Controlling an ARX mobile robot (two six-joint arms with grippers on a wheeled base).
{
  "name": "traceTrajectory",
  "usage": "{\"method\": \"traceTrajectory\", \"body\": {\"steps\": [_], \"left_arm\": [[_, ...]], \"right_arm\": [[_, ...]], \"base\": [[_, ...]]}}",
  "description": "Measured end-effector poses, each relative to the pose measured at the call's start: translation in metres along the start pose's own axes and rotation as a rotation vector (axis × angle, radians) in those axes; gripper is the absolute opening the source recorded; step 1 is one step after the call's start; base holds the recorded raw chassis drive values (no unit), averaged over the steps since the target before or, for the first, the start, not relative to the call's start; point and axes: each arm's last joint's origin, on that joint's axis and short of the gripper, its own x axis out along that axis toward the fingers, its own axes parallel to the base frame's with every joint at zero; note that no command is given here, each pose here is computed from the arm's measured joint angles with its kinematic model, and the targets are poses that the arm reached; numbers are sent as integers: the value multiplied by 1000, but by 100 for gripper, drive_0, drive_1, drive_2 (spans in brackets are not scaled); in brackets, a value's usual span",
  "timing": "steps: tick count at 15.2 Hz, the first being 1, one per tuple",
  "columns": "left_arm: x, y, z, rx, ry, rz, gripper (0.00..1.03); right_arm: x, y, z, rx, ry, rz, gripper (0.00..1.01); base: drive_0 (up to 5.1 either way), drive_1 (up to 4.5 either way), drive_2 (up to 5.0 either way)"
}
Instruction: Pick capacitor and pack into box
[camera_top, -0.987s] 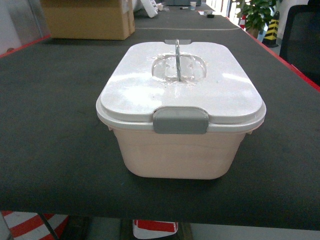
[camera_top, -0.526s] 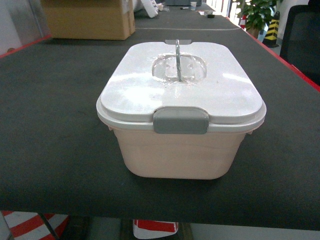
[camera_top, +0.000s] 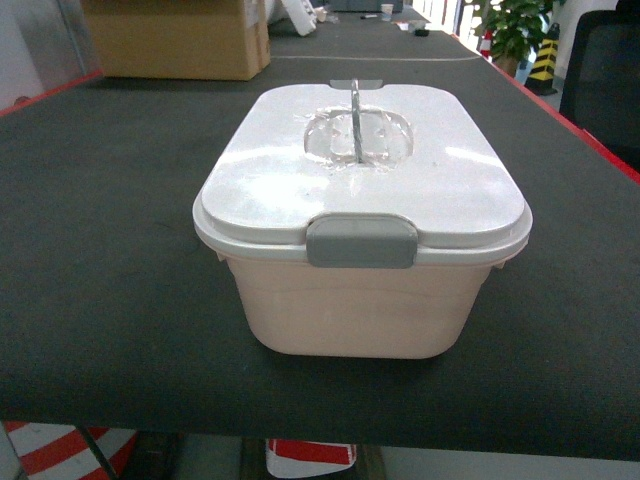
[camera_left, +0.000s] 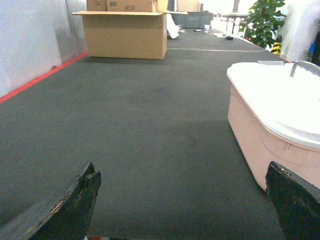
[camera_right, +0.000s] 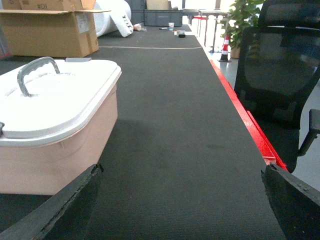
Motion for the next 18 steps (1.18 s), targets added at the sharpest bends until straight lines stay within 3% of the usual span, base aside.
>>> {"method": "traceTrajectory", "body": {"steps": [18], "left_arm": [[0, 0, 0, 0, 0, 0, 98]], "right_arm": [[0, 0, 0, 0, 0, 0, 98]], "base": [[0, 0, 0]]}}
